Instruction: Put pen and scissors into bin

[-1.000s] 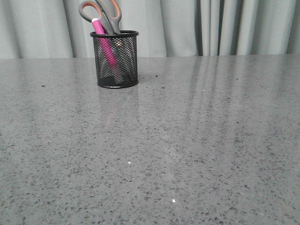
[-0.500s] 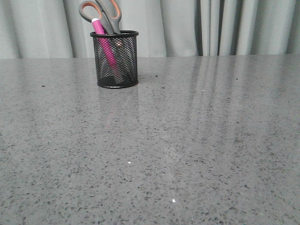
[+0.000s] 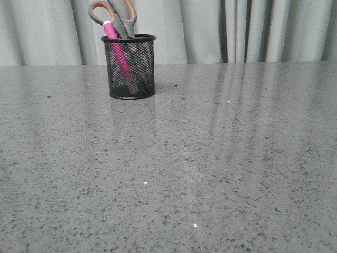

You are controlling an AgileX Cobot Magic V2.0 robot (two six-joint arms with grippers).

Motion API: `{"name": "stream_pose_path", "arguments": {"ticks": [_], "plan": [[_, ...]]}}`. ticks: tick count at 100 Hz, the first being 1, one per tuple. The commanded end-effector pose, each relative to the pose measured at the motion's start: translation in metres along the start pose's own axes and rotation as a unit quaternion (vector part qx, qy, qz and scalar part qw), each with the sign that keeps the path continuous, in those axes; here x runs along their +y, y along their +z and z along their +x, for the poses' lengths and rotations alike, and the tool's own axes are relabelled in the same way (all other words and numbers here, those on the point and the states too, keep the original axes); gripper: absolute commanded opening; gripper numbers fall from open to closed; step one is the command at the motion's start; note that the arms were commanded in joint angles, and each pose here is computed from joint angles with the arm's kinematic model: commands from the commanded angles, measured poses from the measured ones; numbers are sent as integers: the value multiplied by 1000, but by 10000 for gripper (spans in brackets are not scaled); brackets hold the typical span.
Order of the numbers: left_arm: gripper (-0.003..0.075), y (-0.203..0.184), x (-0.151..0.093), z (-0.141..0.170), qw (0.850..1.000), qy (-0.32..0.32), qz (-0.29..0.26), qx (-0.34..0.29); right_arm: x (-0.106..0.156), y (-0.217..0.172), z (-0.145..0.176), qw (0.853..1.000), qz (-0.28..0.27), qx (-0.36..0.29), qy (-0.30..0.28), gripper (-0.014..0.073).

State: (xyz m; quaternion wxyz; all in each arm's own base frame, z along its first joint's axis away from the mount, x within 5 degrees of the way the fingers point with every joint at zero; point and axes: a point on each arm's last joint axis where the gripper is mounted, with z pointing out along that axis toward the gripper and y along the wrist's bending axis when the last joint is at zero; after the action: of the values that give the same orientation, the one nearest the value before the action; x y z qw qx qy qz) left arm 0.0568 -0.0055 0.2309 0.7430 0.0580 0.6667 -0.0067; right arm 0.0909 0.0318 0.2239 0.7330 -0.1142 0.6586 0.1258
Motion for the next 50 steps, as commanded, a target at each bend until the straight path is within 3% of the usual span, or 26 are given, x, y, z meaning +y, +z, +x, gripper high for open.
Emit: {"name": "stream_pose_path", "arguments": {"ticks": [1, 25, 50], "plan": [[-19, 1, 2, -2, 1000, -4, -13, -12, 0, 2, -15, 999, -2, -54, -1, -76], [-19, -5, 0, 31, 999, -20, -24, 7, 0, 2, -15, 999, -2, -54, -1, -76], [-19, -5, 0, 32, 999, -26, -21, 20, 0, 2, -15, 999, -2, -54, -1, -76]]}}
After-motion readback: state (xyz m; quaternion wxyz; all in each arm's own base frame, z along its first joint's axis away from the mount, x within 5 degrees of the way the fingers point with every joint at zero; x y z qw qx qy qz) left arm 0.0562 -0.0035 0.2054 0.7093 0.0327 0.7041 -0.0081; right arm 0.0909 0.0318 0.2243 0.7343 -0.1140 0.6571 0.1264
